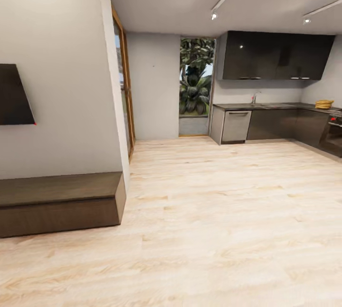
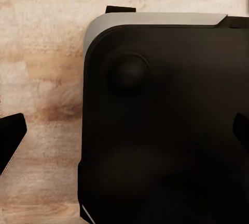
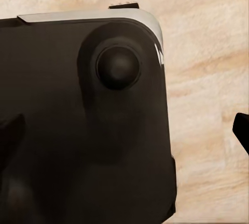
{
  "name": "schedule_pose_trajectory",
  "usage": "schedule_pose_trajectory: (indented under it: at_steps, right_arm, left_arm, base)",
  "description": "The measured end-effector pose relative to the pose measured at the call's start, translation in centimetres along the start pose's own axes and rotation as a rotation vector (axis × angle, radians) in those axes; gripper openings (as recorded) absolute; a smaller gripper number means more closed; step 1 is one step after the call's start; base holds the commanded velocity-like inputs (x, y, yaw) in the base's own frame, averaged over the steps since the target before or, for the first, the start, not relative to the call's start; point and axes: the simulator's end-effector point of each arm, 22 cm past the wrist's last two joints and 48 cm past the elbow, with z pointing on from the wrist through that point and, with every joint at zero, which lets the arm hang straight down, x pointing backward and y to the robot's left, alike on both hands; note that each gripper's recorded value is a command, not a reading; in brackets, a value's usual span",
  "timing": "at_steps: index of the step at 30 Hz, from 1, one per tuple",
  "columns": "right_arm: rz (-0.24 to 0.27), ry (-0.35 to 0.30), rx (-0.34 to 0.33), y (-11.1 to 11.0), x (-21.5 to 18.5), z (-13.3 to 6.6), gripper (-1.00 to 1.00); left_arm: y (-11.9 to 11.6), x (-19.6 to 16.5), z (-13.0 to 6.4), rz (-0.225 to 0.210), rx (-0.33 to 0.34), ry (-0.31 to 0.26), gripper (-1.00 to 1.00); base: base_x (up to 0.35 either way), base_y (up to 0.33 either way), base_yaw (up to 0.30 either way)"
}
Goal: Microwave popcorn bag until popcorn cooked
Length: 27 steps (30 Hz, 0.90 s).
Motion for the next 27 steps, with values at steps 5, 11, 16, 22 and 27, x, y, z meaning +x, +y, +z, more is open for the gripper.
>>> schedule_pose_trajectory:
  at_steps: [5, 11, 16, 22, 27]
  right_arm:
    - [-0.008, 0.0, -0.001, 0.03, 0.01, 0.0, 1.0]
    - [-0.009, 0.0, -0.002, 0.12, 0.02, 0.0, 1.0]
    - [-0.009, 0.009, -0.004, 0.14, 0.22, -0.01, 1.0]
    - [-0.009, 0.006, 0.001, -0.02, 0.13, -0.01, 1.0]
    - [-0.01, 0.002, 0.001, 0.05, 0.05, -0.01, 1.0]
  left_arm:
    - [-0.36, 0.07, 0.0, 0.002, 0.004, 0.002, 1.0]
    - [-0.59, -0.05, 0.0, -0.008, 0.008, -0.002, 1.0]
    - [-0.5, 0.15, -0.02, -0.003, 0.009, 0.008, 1.0]
    - [-0.34, 0.25, -0.02, -0.009, 0.005, 0.012, 1.0]
    - [-0.28, 0.3, -0.02, -0.015, 0.002, 0.012, 1.0]
  base:
    - [0.0, 0.0, -0.297]
    - [0.021, 0.0, -0.297]
    - [0.29, 0.0, -0.114]
    - [0.329, 0.0, -0.008]
    - [0.332, 0.0, 0.0]
